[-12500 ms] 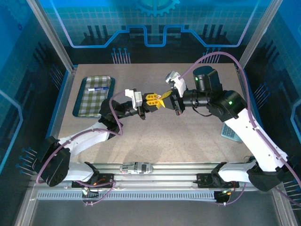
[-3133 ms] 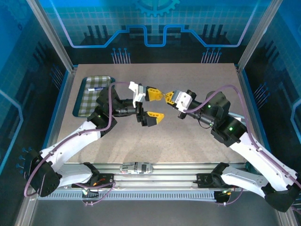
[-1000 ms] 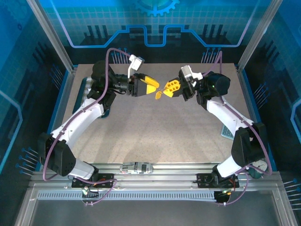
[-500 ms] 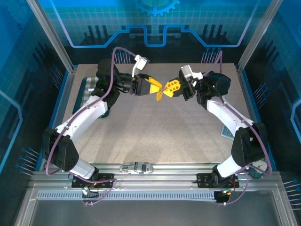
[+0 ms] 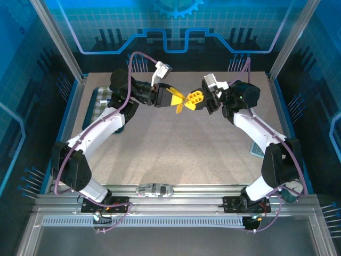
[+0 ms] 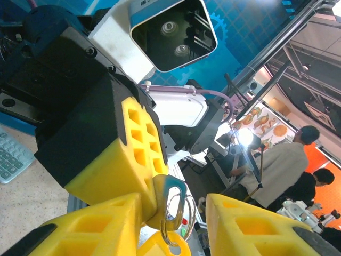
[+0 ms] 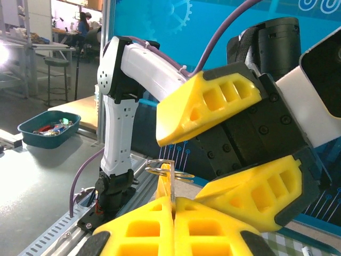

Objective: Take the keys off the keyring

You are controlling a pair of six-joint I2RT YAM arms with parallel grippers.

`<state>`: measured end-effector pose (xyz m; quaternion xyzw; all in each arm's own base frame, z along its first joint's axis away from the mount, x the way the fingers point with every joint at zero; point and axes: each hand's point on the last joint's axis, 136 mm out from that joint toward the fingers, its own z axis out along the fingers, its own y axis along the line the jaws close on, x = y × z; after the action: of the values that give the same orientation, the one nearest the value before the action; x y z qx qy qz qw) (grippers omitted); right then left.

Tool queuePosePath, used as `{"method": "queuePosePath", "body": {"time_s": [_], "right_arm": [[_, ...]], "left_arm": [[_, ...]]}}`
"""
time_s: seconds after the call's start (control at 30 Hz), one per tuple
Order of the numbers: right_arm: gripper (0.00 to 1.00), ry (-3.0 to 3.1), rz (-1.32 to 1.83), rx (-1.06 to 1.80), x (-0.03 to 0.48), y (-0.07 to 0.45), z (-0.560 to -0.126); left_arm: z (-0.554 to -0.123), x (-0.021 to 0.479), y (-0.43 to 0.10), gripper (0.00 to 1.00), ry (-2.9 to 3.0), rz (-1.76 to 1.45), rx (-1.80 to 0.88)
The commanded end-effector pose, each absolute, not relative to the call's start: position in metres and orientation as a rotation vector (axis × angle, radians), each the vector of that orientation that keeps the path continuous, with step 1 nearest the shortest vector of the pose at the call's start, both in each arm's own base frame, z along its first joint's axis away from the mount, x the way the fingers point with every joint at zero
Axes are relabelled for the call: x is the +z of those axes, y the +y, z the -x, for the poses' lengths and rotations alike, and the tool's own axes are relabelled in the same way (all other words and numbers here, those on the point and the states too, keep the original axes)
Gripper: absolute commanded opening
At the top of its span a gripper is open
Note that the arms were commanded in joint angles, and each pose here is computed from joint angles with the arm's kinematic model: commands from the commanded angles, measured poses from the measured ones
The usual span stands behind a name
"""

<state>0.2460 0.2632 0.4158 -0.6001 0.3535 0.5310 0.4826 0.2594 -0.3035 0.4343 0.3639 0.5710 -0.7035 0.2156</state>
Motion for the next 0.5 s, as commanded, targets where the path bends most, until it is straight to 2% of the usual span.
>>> {"method": "queuePosePath", "body": {"time_s": [0.0,0.17,0.33,0.4,0.47], "right_arm": [[0.0,0.798,1.491,1.258,0.426,0.2655,-0.2404],[0.0,0.796,1.488,1.258,0.4271,0.2662,-0.2414],[0.0,0.795,1.48,1.256,0.4273,0.2661,-0.2425],[0.0,0.791,1.455,1.246,0.4298,0.2647,-0.2447],[0.0,0.778,1.438,1.23,0.4331,0.2633,-0.2446]], "left_arm": [[-0.2511,0.4457,-0.3051,0.34,1.536,-1.08,-1.952],[-0.2516,0.4462,-0.3053,0.27,1.529,-1.088,-1.966],[-0.2511,0.4507,-0.3043,0.1,1.501,-1.094,-1.985],[-0.2517,0.4526,-0.3039,0.0,1.491,-1.092,-1.996],[-0.2544,0.4532,-0.3045,0.0,1.49,-1.077,-2.008]]}}
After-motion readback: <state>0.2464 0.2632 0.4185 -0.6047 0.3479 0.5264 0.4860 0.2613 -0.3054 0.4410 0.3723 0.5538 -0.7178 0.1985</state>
